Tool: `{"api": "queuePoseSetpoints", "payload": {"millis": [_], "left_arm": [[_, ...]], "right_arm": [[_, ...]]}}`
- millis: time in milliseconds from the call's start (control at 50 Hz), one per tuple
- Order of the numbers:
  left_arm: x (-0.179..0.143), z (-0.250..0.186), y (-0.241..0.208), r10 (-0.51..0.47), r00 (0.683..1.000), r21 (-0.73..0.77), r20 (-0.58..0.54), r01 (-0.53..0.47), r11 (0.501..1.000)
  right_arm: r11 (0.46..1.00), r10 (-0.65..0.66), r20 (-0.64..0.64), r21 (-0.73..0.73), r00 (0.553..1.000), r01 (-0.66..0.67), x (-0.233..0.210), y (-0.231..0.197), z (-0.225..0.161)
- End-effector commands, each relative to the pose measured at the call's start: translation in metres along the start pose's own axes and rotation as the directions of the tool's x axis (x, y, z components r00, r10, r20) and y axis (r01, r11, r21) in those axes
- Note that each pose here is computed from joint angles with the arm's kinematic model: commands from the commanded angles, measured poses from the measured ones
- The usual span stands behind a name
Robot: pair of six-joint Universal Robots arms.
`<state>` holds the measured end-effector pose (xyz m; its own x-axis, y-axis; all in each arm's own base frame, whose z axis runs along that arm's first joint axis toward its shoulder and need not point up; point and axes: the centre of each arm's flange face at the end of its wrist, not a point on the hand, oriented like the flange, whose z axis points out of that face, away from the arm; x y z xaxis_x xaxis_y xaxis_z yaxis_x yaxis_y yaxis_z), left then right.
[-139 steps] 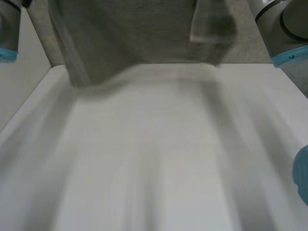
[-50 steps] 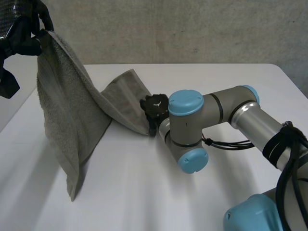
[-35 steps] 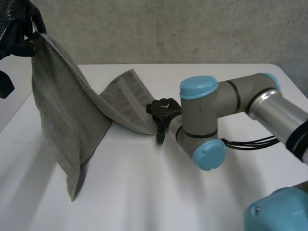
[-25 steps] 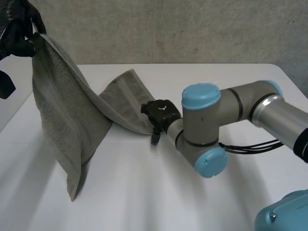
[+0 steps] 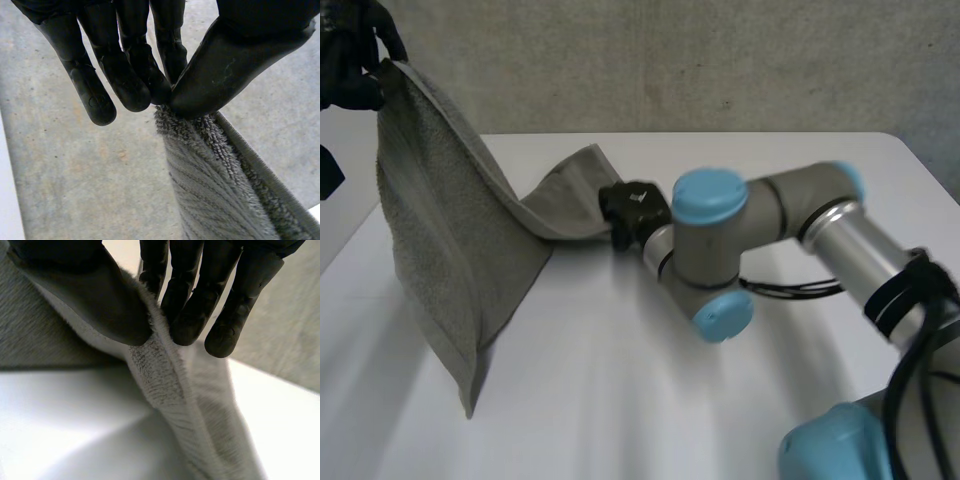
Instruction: Fold the towel.
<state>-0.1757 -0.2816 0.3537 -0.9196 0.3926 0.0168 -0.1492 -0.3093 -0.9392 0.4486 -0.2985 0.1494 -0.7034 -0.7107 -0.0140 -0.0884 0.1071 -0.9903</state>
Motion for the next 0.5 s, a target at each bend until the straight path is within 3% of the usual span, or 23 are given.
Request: {"api": "queuePoseSetpoints", "payload": {"millis": [20, 140, 180, 300, 420, 500], "left_arm": [[-0.021, 0.009, -0.006, 0.027, 0.998, 0.027, 0.049, -0.029, 0.999], [-0.023, 0.017, -0.012, 0.034, 0.998, 0.047, 0.05, -0.037, 0.998], [-0.021, 0.021, -0.023, 0.041, 0.998, 0.079, 0.04, -0.044, 0.996], [-0.019, 0.026, -0.035, 0.041, 0.999, 0.115, 0.031, -0.044, 0.992], [-0.023, 0.036, -0.032, 0.021, 0.999, 0.112, 0.024, -0.023, 0.993], [-0.028, 0.049, -0.008, 0.001, 1.0, 0.062, 0.02, -0.002, 0.998]], "right_arm": [[0.998, -0.011, -0.139, 0.055, 0.99, 0.018, 0.078, -0.079, -0.019], [0.994, -0.024, -0.171, 0.101, 0.985, 0.041, 0.117, -0.141, -0.052], [0.983, -0.04, -0.167, 0.168, 0.985, 0.069, 0.133, -0.187, -0.083], [0.944, -0.095, -0.183, 0.296, 0.979, 0.147, 0.141, -0.259, -0.143], [0.941, -0.141, -0.164, 0.285, 0.976, 0.184, 0.132, -0.272, -0.162], [0.944, -0.234, -0.164, 0.197, 0.958, 0.264, 0.131, -0.255, -0.155]]}}
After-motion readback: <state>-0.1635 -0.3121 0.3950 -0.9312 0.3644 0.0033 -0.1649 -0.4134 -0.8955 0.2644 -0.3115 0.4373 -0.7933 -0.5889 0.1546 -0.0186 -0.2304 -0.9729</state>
